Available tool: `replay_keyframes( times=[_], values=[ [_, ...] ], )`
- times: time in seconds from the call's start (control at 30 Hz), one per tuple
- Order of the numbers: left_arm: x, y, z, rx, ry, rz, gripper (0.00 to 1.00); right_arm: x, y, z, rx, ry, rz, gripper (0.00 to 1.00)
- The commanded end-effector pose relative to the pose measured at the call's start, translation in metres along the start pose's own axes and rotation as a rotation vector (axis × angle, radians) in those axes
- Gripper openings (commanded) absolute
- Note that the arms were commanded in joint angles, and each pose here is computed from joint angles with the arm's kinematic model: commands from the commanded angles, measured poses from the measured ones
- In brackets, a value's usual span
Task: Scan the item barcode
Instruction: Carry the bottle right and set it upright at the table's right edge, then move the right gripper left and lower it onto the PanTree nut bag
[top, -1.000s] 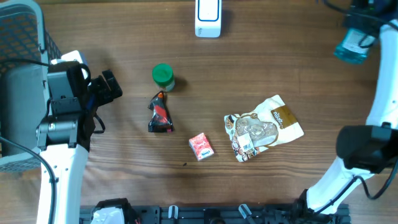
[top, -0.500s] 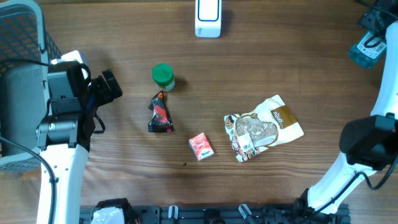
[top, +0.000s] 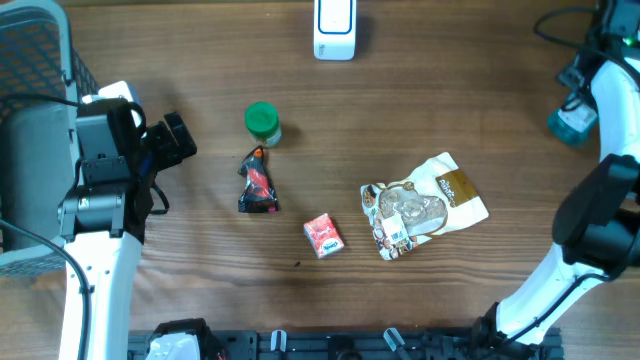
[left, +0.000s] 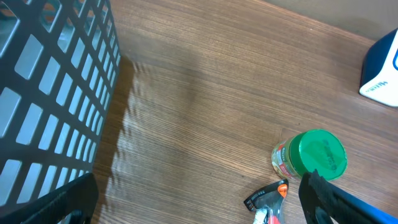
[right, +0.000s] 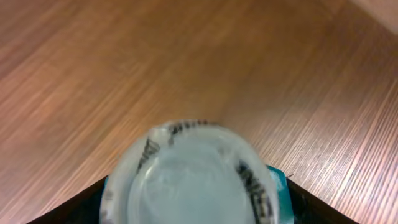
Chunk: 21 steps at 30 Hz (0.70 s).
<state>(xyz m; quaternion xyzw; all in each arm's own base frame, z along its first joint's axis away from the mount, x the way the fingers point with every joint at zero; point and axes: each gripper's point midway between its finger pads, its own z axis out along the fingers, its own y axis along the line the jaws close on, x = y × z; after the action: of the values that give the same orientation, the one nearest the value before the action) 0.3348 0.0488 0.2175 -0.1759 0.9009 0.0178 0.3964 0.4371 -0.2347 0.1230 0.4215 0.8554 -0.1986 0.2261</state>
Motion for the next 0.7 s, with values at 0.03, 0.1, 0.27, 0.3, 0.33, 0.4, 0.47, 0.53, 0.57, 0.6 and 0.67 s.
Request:
replay_keyframes(
  times=[0.03, 0.1, 0.27, 0.3, 0.33, 0.4, 0.47, 0.53, 0.57, 0.6, 0.67],
  values=[
    [-0.002, -0.002, 0.000, 0.009, -0.004, -0.008, 1.00, -0.006, -0.044, 0.022, 0.086, -0.010, 0.059, 0.67],
    [-0.002, -0.002, 0.000, 0.009, -0.004, -0.008, 1.00, -0.011, -0.057, 0.028, 0.097, -0.013, 0.077, 0.67],
    [-0.002, -0.002, 0.000, 0.009, -0.004, -0.008, 1.00, -0.006, -0.053, 0.029, 0.061, 0.017, 0.082, 0.71],
    [-0.002, -0.002, 0.000, 0.009, -0.004, -0.008, 1.00, -0.005, -0.050, 0.028, 0.053, 0.019, 0.089, 0.73],
    [-0.002, -0.002, 0.000, 0.009, -0.004, -0.008, 1.00, -0.003, -0.048, 0.027, 0.054, 0.023, 0.097, 0.75],
    [-0.002, -0.002, 0.000, 0.009, -0.004, -0.008, 1.00, -0.001, -0.044, 0.026, 0.049, 0.024, 0.094, 0.79],
    [-0.002, -0.002, 0.000, 0.009, -0.004, -0.008, 1.00, 0.001, -0.040, 0.024, 0.048, 0.029, 0.097, 0.84],
    [-0.002, -0.002, 0.000, 0.009, -0.004, -0.008, 1.00, 0.006, -0.041, 0.023, 0.055, 0.044, 0.108, 0.83],
    [-0.002, -0.002, 0.000, 0.009, -0.004, -0.008, 1.00, 0.007, -0.041, 0.023, 0.057, 0.050, 0.110, 0.84],
    [-0.002, -0.002, 0.000, 0.009, -0.004, -0.008, 1.00, 0.008, -0.041, 0.023, 0.057, 0.053, 0.109, 0.84],
    [-0.002, -0.002, 0.000, 0.009, -0.004, -0.008, 1.00, 0.013, -0.043, 0.023, 0.064, 0.071, 0.120, 0.84]
  ],
)
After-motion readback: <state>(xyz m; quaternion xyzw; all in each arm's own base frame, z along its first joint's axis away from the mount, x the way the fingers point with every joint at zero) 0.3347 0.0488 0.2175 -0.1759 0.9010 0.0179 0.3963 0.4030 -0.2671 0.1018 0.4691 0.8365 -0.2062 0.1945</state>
